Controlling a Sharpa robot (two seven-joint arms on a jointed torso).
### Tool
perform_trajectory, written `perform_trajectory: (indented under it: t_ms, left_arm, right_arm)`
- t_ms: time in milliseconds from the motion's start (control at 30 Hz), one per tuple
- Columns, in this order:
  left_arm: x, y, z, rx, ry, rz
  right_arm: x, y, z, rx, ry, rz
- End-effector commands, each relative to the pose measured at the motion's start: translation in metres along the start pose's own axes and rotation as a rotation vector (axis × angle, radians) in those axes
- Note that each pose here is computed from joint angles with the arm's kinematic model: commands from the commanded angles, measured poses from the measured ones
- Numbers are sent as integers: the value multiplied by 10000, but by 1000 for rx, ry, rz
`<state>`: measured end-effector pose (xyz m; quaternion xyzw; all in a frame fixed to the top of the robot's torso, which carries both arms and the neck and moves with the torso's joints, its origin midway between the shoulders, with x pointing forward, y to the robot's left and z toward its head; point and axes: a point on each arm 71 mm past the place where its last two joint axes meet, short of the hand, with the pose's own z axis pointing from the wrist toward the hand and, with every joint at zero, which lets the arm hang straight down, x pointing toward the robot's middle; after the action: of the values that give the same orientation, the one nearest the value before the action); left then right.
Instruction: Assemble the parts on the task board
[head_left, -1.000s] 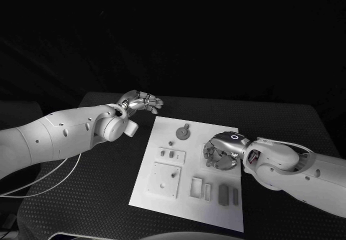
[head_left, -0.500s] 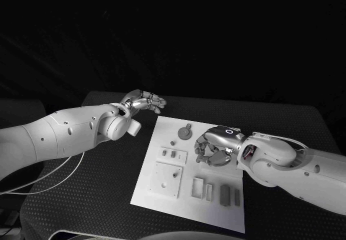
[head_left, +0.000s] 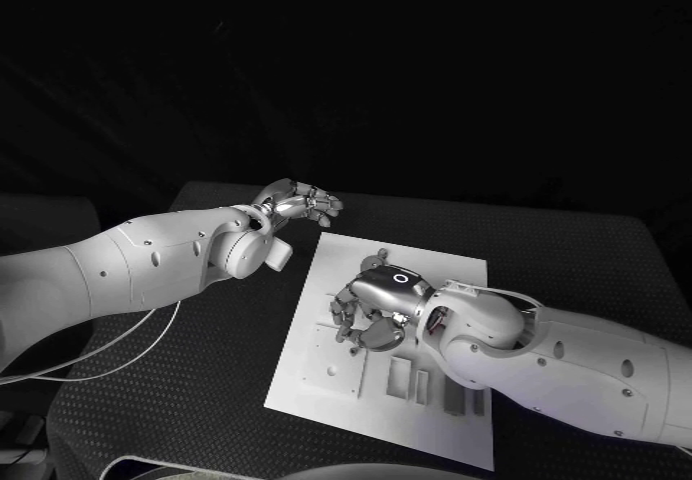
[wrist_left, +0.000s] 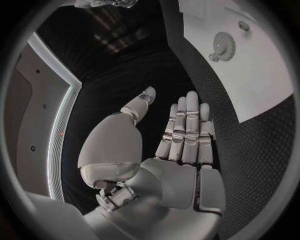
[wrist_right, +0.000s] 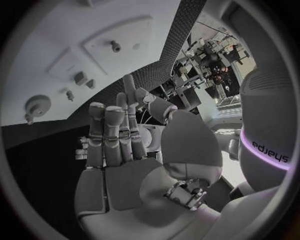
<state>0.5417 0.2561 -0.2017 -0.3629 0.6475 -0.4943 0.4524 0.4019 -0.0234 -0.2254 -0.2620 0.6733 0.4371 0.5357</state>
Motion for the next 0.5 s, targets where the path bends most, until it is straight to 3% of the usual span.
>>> perform_trajectory:
  t_ms: [33, 300, 500]
  left_arm:
    - [29, -25, 14, 14, 9, -10]
    - [59, -34, 22, 16, 15, -12]
    - [57, -33, 20, 16, 16, -12]
  right_arm:
    - [83, 85, 59, -24, 4, -18]
    - [388, 175, 142, -43, 60, -27]
    - [478, 197, 151, -47, 77, -28]
